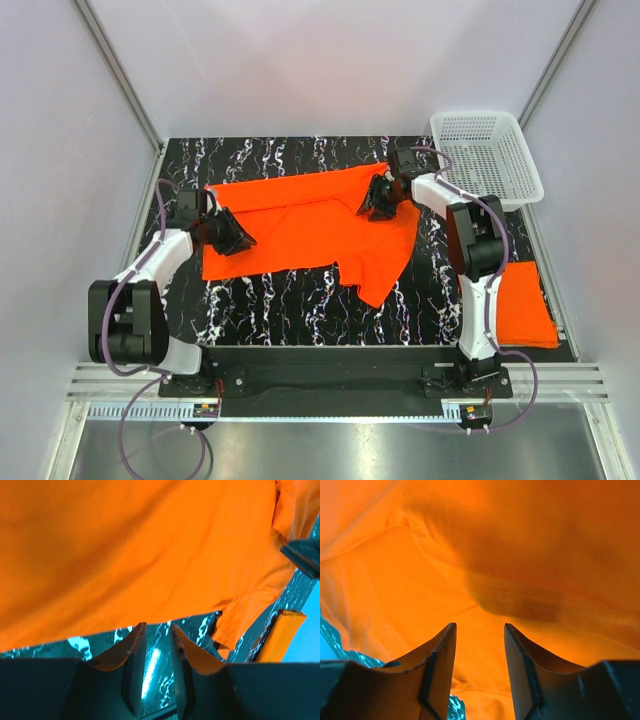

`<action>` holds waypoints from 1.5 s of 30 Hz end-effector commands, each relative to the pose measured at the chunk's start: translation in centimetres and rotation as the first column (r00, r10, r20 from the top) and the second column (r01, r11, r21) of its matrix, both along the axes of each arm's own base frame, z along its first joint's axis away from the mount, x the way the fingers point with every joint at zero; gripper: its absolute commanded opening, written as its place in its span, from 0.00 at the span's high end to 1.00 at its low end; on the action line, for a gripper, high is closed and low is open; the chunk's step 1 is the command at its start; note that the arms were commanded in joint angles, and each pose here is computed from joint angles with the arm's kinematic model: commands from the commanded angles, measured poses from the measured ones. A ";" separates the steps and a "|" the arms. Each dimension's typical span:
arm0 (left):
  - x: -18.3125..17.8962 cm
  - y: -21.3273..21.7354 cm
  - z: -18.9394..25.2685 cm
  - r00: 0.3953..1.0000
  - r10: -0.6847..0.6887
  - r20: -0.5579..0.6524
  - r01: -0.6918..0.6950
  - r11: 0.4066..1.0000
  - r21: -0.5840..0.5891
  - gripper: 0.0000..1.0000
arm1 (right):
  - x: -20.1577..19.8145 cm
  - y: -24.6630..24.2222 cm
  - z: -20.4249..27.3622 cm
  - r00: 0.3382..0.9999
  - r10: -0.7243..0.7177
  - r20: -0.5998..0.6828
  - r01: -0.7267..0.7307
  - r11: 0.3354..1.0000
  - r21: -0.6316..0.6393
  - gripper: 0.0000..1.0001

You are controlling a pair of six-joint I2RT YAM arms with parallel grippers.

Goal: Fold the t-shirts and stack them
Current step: Fold the tshirt

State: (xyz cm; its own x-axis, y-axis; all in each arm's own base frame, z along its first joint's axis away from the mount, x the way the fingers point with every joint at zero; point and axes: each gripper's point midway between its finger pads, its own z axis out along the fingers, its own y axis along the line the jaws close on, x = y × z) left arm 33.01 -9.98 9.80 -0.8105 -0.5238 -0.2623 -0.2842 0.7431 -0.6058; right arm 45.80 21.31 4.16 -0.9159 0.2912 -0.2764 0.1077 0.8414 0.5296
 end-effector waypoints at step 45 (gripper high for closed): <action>-1.9 0.0 2.1 0.998 -0.028 0.062 0.028 1.000 0.007 0.71 | 1.2 4.3 4.4 0.965 -0.231 -0.123 0.253 0.945 0.207 1.00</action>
